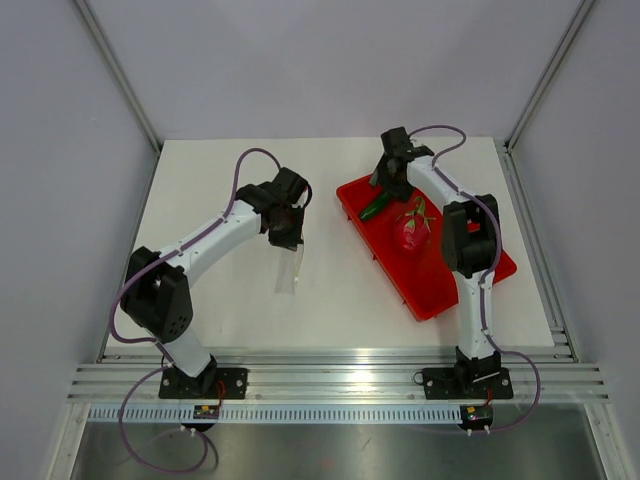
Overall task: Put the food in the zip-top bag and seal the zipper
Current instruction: Pick up the fake vegetable from the bin.
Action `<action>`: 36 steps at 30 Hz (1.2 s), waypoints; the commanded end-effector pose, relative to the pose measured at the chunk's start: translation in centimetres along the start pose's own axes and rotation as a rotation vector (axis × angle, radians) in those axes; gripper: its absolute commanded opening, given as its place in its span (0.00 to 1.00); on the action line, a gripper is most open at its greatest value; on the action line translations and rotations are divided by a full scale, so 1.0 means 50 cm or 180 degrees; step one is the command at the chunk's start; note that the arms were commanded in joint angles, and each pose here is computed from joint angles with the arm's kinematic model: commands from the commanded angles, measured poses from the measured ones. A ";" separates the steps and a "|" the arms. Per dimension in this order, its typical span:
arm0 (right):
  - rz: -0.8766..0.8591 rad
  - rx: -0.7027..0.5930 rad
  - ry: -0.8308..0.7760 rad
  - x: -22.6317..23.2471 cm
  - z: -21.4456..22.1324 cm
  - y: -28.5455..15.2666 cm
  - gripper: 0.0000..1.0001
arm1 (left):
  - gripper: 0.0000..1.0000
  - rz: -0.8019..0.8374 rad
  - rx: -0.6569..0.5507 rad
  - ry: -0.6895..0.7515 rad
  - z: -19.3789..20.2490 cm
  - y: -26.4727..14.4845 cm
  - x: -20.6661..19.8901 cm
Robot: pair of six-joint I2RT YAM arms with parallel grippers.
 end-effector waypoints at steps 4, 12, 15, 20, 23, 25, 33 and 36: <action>0.0177 -0.0048 0.0009 -0.007 -0.010 0.018 0.76 | 0.00 0.0137 -0.0230 0.0012 -0.039 -0.023 -0.014; 0.0168 -0.0015 0.0019 -0.020 0.000 0.039 0.52 | 0.00 0.0168 -0.0260 0.0003 -0.043 -0.030 -0.017; 0.0099 -0.0130 -0.0019 -0.017 -0.016 0.007 0.37 | 0.00 0.0169 -0.0265 0.0007 -0.045 -0.031 -0.017; -0.0018 -0.0451 -0.0049 -0.039 -0.038 -0.085 0.30 | 0.00 0.0171 -0.0275 0.0022 -0.046 -0.034 -0.017; -0.0115 -0.0673 -0.0052 -0.059 -0.048 -0.145 0.29 | 0.00 0.0260 -0.0267 0.0036 -0.049 -0.037 -0.024; -0.0187 -0.0762 -0.0126 -0.074 -0.042 -0.163 0.27 | 0.00 0.0288 -0.0258 0.0037 -0.051 -0.035 -0.027; -0.0711 -0.1321 -0.0439 -0.084 -0.035 -0.319 0.22 | 0.00 0.0530 -0.0192 0.0068 -0.066 -0.022 -0.064; -0.0903 -0.1501 -0.0557 -0.066 -0.023 -0.371 0.22 | 0.00 0.0588 -0.0188 0.0071 -0.069 -0.019 -0.070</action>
Point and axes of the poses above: each gripper's point midway between its finger pads, its own y axis out along the fingers, its own x axis along the line the jaws close on, z = x × y, the point moved 6 cm from there along -y, back along the fingers, and after that the axes turned 7 degrees about y, right-handed, at the moved point
